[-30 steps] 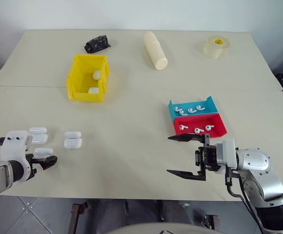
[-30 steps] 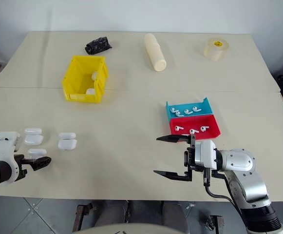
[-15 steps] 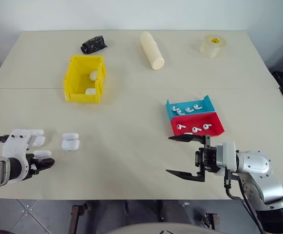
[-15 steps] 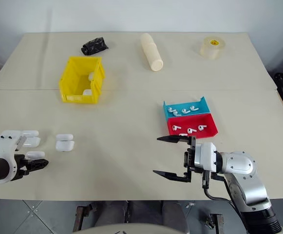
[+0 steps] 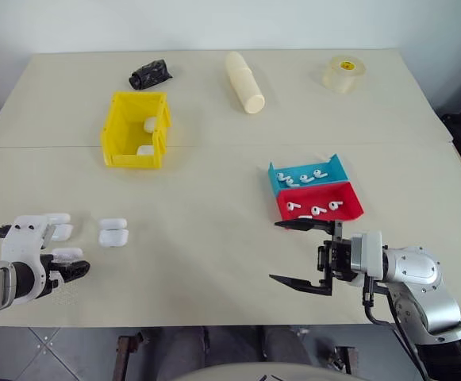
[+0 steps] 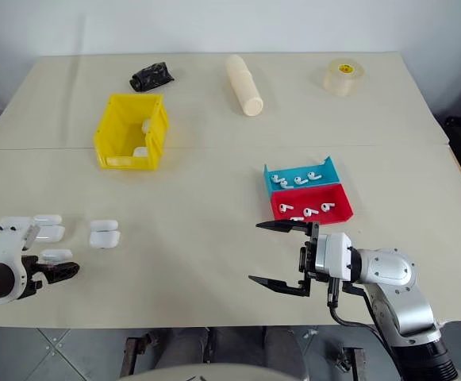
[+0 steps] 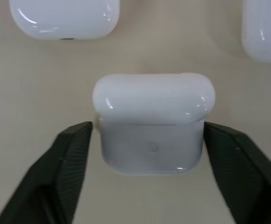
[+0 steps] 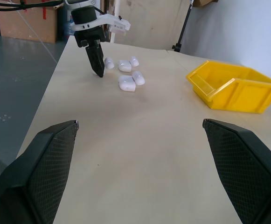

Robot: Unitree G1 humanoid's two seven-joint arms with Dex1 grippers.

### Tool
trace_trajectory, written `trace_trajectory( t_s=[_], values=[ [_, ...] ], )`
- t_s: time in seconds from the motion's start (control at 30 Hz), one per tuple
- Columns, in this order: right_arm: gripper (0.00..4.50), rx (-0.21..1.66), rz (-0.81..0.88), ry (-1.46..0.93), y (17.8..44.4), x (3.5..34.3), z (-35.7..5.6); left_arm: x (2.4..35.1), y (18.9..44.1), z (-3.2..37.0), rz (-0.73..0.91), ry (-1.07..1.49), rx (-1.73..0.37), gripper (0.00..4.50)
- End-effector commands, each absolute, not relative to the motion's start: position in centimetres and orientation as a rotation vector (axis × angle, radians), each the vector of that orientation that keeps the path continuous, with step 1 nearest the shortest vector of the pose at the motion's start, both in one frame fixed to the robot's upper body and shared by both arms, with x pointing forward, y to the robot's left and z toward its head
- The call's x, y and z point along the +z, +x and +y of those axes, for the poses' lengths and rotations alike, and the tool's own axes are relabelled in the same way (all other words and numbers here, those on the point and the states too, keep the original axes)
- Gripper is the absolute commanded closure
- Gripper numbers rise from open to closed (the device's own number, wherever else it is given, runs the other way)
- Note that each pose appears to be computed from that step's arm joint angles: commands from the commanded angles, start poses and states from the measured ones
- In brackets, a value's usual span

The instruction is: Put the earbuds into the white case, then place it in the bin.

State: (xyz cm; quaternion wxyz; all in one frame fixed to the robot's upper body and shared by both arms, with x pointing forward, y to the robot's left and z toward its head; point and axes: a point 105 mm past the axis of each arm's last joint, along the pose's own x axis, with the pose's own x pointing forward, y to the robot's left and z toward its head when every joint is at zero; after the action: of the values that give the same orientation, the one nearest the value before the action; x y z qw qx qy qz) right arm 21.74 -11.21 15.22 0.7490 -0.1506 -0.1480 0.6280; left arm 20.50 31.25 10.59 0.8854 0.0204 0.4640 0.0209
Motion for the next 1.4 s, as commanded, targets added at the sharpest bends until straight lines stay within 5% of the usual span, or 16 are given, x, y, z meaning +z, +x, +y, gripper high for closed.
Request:
trace_trajectory(
  t_s=[0.03,0.47,0.7,0.8,0.97,1.4],
  values=[
    [0.00,1.372,-0.363,-0.337,21.5,15.9,-11.1,9.9,19.6,30.3,1.018,0.030,-0.008,0.02],
    [0.00,1.371,-0.365,-0.329,21.5,15.7,-10.9,9.9,19.3,31.0,1.040,0.023,0.038,0.02],
    [0.00,1.363,-0.364,-0.331,21.5,15.7,-10.9,9.6,19.6,30.9,1.017,0.014,0.052,1.70],
    [0.00,1.363,-0.360,-0.331,21.6,15.6,-10.9,9.8,19.9,31.3,0.961,0.002,0.089,1.70],
    [0.00,1.361,-0.352,-0.329,21.8,15.5,-11.1,12.3,20.8,29.2,0.703,-0.088,-0.083,1.70],
    [0.00,1.303,-0.298,-0.375,22.5,15.3,-12.9,18.2,21.3,21.1,0.029,0.253,-0.910,1.70]
  ],
)
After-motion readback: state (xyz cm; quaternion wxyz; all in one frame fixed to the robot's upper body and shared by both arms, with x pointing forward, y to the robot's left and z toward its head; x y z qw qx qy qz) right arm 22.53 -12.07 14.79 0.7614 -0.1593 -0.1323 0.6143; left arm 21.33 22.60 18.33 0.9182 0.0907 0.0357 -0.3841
